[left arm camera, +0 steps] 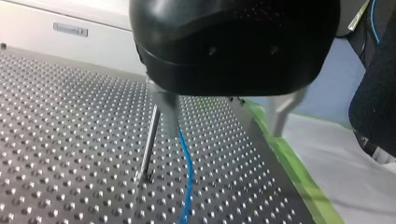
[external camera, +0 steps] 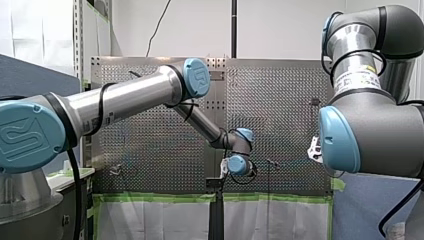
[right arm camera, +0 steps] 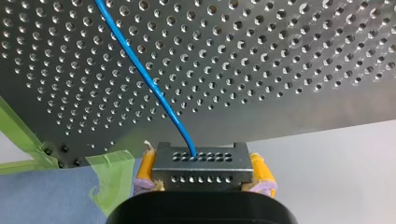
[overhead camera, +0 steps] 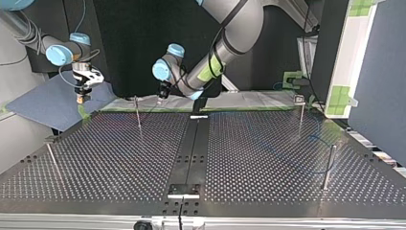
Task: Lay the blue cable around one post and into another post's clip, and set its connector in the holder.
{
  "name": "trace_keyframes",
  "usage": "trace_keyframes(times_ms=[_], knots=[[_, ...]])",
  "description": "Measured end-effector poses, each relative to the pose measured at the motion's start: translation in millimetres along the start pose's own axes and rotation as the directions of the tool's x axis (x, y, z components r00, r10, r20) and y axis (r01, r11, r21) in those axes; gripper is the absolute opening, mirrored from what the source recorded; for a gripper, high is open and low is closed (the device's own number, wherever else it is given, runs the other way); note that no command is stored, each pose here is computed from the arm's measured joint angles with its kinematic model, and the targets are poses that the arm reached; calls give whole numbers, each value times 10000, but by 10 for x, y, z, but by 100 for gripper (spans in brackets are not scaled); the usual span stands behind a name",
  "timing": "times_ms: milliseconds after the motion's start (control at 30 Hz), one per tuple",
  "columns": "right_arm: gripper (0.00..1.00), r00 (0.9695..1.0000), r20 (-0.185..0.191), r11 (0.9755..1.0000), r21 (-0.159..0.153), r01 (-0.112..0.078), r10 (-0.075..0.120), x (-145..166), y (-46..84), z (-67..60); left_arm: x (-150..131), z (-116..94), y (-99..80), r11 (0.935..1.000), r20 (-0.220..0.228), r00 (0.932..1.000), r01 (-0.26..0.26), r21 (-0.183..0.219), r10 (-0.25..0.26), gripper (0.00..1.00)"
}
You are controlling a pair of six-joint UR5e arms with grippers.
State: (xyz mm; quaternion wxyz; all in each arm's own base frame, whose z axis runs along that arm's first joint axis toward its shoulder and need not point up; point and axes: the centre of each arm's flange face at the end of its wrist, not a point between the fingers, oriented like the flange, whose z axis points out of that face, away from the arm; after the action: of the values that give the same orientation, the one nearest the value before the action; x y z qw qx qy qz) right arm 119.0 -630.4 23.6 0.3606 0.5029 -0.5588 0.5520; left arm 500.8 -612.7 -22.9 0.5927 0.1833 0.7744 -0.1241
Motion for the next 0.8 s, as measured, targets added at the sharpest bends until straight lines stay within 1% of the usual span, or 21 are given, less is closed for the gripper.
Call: trace_keyframes(times_ms=[167,300,367,667,733,800], knots=[[47,10000,7,10000,75,50,-50,-10,-42,0,-14,-47,-108,9996,-12,10000,-54,279,54,100],[47,9999,27,9995,271,165,-166,-24,-102,0,-100,-86,-170,9992,44,10000,-43,407,41,100],[47,9998,36,9993,336,189,-190,-28,-118,0,-161,-110,-195,9990,100,9999,-26,439,22,100],[47,9998,53,9990,407,174,-177,-35,-139,-1,-419,-278,-179,9989,261,9996,55,473,-67,100],[47,9998,63,9990,419,170,-172,-40,-147,-2,-452,-328,-178,9988,224,9997,41,492,-52,100],[47,9998,80,9989,431,159,-163,-43,-154,-4,-433,-392,-185,9986,91,10000,-2,528,-3,100]])
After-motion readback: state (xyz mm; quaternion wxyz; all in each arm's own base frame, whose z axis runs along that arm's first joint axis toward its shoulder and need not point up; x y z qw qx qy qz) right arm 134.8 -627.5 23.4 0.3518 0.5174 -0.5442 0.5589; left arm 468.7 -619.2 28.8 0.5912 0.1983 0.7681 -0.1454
